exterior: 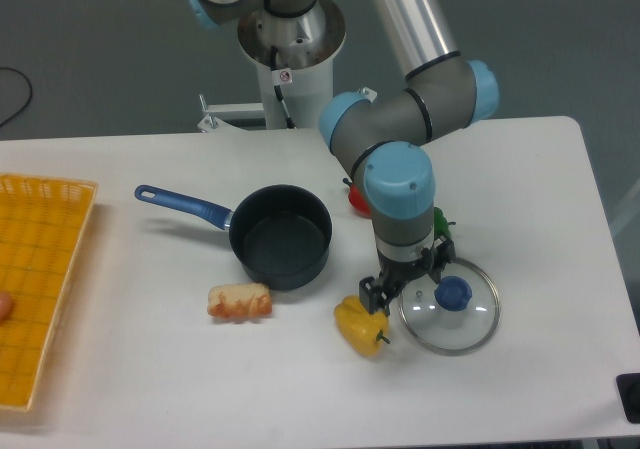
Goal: Pick up the yellow pepper
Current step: 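Move the gripper over the yellow pepper and lower it, then close the gripper around the yellow pepper's stem end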
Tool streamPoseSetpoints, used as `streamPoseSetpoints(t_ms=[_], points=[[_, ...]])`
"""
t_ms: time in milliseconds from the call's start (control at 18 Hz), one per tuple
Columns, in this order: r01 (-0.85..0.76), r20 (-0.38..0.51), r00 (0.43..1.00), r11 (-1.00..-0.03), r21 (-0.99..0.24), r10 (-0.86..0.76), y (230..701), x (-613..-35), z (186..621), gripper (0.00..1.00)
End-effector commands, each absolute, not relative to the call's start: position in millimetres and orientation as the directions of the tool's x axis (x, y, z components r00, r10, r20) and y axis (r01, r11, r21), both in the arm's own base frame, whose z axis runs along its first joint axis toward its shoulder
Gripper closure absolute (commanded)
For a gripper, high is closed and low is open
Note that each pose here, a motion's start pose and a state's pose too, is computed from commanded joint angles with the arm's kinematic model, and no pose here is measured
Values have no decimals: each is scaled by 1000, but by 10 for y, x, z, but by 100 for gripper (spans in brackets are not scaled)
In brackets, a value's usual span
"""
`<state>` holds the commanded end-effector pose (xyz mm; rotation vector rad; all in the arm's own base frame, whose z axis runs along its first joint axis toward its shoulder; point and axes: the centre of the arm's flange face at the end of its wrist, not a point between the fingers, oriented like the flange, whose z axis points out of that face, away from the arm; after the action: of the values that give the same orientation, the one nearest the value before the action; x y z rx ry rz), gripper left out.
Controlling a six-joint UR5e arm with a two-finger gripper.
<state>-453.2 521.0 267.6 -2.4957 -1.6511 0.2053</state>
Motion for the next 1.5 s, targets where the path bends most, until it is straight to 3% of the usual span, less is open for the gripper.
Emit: streamPoseSetpoints(t_ms=[500,1000,1500], points=[[905,-70,392,-398,-151,917,5399,-4421,2277,0],[905,-71,395,-402,-141,916,5434,-4346,2221,0],[908,-65,397,-402,-120,916,5509,-4241,2089,13]])
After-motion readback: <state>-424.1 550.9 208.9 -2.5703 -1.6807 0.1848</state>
